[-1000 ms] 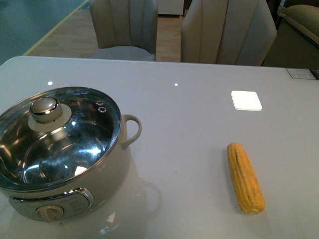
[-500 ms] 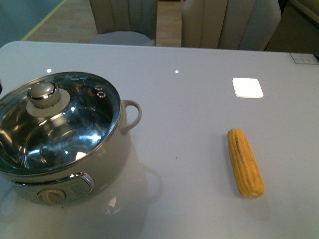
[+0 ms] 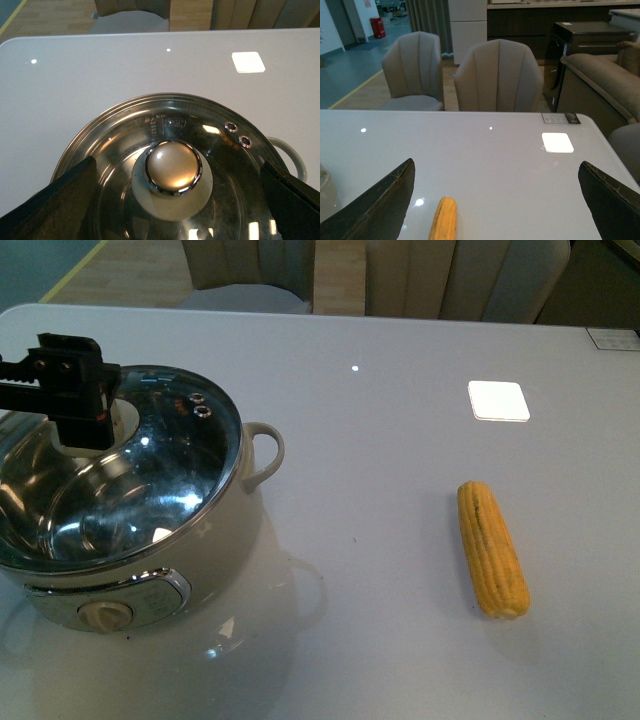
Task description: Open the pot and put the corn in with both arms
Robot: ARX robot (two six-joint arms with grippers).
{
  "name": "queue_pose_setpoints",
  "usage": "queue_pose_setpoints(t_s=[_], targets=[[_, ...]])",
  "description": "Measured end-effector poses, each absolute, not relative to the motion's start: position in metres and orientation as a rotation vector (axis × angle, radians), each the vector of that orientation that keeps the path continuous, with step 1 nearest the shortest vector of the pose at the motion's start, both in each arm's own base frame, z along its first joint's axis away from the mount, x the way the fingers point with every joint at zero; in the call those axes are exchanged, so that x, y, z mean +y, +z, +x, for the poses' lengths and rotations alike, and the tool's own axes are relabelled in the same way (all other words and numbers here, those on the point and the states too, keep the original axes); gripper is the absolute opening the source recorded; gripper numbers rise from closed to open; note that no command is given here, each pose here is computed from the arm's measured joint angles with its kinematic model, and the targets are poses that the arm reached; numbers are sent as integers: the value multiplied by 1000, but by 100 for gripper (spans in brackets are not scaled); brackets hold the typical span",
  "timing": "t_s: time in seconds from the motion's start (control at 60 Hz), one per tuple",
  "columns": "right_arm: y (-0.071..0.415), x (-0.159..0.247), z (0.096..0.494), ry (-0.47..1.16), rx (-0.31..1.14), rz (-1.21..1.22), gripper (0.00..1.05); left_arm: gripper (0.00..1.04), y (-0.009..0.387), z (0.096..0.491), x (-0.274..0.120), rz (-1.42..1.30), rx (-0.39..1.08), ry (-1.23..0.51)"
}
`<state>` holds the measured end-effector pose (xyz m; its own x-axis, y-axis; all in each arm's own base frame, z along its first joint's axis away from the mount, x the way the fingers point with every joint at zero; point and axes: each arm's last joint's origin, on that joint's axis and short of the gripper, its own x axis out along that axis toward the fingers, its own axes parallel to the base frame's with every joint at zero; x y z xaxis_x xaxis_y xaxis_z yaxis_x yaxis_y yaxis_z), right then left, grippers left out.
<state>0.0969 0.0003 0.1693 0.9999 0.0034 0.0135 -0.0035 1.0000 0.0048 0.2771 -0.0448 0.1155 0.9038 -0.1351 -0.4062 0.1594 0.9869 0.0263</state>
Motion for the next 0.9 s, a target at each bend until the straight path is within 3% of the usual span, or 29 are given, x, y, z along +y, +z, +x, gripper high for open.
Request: queue_pose_setpoints(t_s=[0.433, 0.9], targets=[[169, 0, 97, 3, -14, 5, 96, 98, 80, 301, -47, 48, 488, -123], [169, 0, 97, 3, -14, 5, 96, 95, 71, 304, -47, 24, 493, -96]])
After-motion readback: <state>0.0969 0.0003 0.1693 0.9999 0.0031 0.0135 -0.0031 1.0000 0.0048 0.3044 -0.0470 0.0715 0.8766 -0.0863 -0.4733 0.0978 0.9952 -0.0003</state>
